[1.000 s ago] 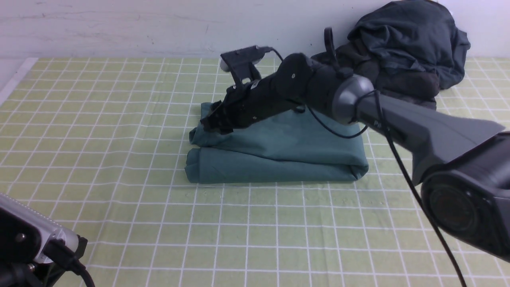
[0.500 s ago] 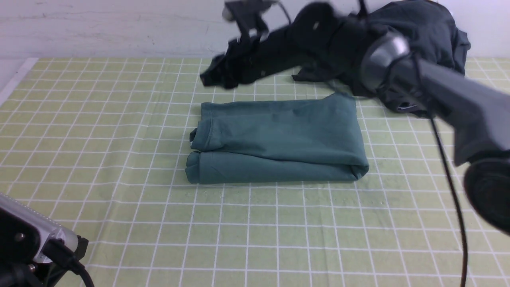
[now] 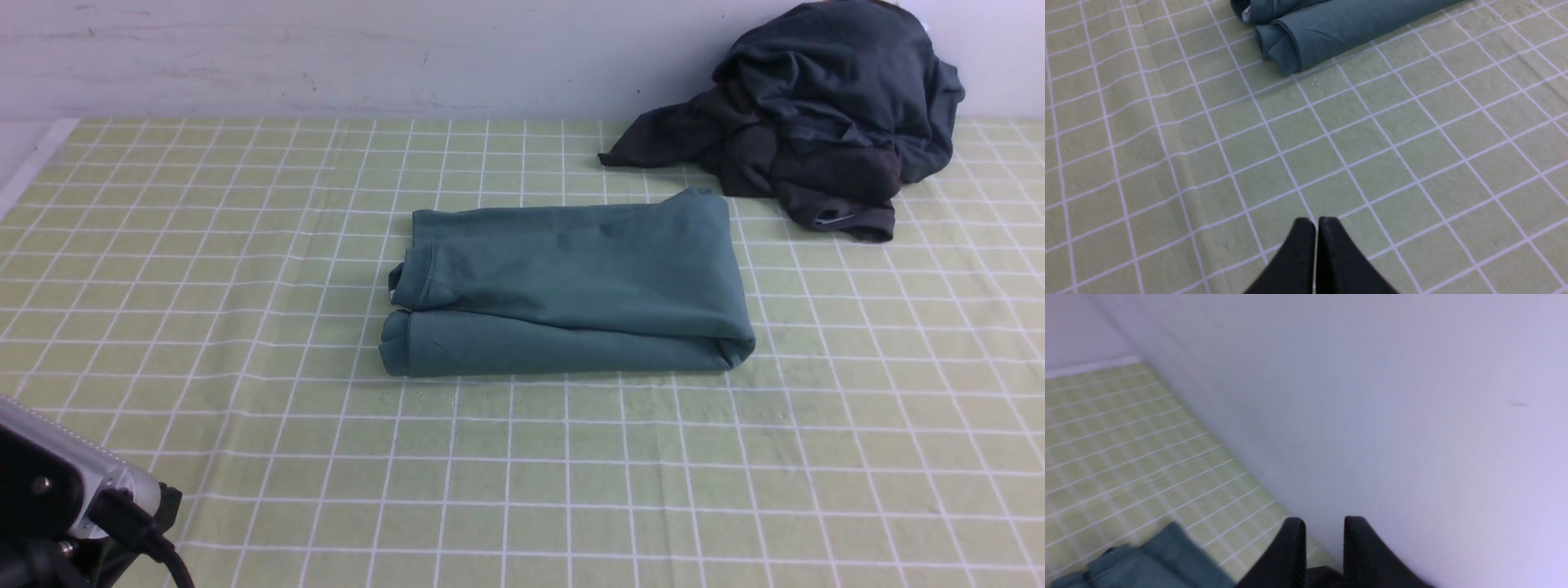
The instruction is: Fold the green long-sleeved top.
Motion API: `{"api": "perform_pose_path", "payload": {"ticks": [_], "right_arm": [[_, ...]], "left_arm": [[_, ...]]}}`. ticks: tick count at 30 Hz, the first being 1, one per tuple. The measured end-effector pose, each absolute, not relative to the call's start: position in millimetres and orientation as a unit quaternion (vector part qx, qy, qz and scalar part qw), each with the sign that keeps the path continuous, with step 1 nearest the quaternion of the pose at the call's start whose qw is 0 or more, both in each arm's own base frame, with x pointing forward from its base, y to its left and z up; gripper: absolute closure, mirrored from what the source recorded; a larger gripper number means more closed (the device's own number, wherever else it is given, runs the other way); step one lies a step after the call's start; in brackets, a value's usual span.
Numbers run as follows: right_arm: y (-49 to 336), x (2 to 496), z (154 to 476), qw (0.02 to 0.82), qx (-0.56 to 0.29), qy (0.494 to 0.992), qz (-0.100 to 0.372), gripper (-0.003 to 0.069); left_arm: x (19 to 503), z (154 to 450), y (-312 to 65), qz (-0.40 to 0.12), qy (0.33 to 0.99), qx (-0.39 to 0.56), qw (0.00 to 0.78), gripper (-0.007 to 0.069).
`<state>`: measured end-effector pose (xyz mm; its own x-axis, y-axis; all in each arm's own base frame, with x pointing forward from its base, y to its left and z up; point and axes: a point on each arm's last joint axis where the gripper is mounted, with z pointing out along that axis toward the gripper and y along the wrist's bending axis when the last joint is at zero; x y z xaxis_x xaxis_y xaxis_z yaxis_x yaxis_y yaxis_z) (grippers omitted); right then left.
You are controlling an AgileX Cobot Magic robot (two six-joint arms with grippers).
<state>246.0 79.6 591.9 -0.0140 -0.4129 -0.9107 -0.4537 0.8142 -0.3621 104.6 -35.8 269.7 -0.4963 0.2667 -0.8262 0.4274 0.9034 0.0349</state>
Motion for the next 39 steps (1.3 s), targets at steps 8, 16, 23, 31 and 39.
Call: {"api": "perform_pose_path", "payload": {"ticks": [8, 16, 23, 31, 39], "right_arm": [[19.8, 132.7, 568.2, 0.739, -0.171, 0.645, -0.090, 0.0662], [18.0, 56.9, 441.0, 0.928, -0.132, 0.341, -0.064, 0.0671], [22.9, 67.4, 326.4, 0.904, -0.150, 0.399, -0.027, 0.0671], [23.4, 80.1, 230.5, 0.795, -0.183, 0.578, -0.023, 0.0673], [14.6, 81.1, 185.7, 0.622, -0.190, 0.759, -0.043, 0.0673]], "left_arm": [[104.6, 269.7, -35.8, -0.087, 0.861, 0.202, 0.460, 0.0628], [104.6, 269.7, -35.8, -0.087, 0.861, 0.202, 0.460, 0.0628], [104.6, 269.7, -35.8, -0.087, 0.861, 0.202, 0.460, 0.0628], [104.6, 269.7, -35.8, -0.087, 0.861, 0.202, 0.460, 0.0628], [104.6, 269.7, -35.8, -0.088, 0.861, 0.202, 0.460, 0.0628]]}}
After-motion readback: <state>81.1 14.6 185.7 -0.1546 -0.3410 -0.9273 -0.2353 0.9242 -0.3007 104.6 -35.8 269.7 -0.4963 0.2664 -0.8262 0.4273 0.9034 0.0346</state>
